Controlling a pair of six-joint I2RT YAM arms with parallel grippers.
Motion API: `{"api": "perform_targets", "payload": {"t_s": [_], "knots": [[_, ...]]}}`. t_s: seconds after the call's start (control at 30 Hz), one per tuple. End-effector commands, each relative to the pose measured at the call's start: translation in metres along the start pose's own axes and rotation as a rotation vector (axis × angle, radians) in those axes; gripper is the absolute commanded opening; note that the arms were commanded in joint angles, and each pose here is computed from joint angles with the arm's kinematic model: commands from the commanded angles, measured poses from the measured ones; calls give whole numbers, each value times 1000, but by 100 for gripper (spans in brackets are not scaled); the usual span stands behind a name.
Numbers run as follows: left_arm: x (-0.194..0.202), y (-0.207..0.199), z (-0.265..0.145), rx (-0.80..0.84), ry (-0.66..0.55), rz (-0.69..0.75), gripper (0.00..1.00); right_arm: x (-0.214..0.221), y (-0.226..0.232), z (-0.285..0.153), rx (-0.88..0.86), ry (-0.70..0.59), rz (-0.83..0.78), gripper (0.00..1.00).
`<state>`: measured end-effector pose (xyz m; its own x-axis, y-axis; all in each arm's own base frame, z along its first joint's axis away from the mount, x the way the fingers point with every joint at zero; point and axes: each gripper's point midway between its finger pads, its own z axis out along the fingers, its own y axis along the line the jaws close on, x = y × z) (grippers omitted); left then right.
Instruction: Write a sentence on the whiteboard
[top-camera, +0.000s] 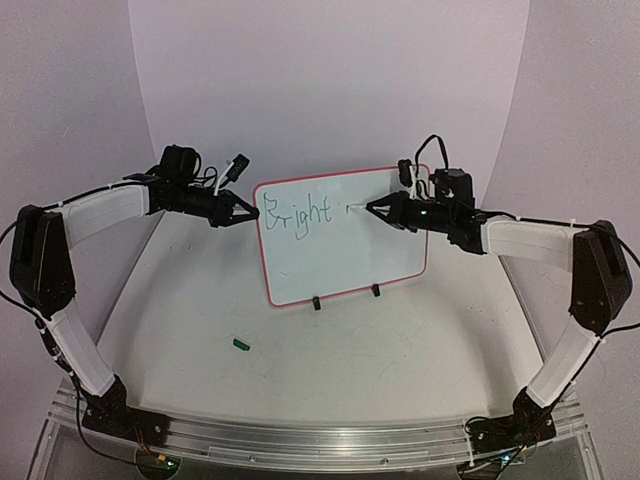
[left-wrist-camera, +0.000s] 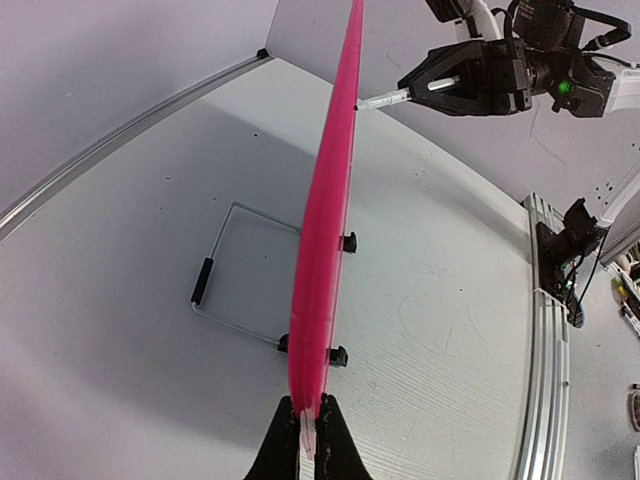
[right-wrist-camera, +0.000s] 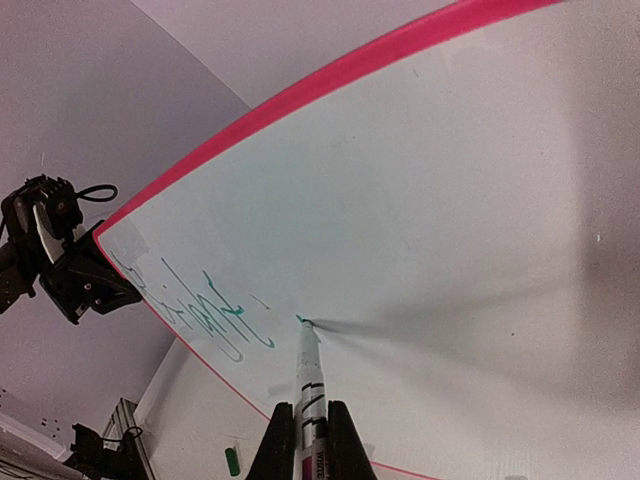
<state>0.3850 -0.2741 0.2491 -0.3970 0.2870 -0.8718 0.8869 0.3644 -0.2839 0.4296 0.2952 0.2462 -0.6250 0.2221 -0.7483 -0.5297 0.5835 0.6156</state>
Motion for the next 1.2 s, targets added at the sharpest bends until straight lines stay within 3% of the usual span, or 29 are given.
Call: {"api": "perform_targets", "payload": {"t_s": [0.0, 0.63, 1.17], "knots": [[-7, -13, -5, 2, 11, 22, 0, -37, 19, -15, -13, -135, -38, 0], [-6, -14, -3, 9, 13, 14, 0, 5, -11, -14, 49, -61, 18, 0], [-5, -15, -1, 14, 16, 17, 0, -40, 17, -22, -1, -171, -9, 0]]}}
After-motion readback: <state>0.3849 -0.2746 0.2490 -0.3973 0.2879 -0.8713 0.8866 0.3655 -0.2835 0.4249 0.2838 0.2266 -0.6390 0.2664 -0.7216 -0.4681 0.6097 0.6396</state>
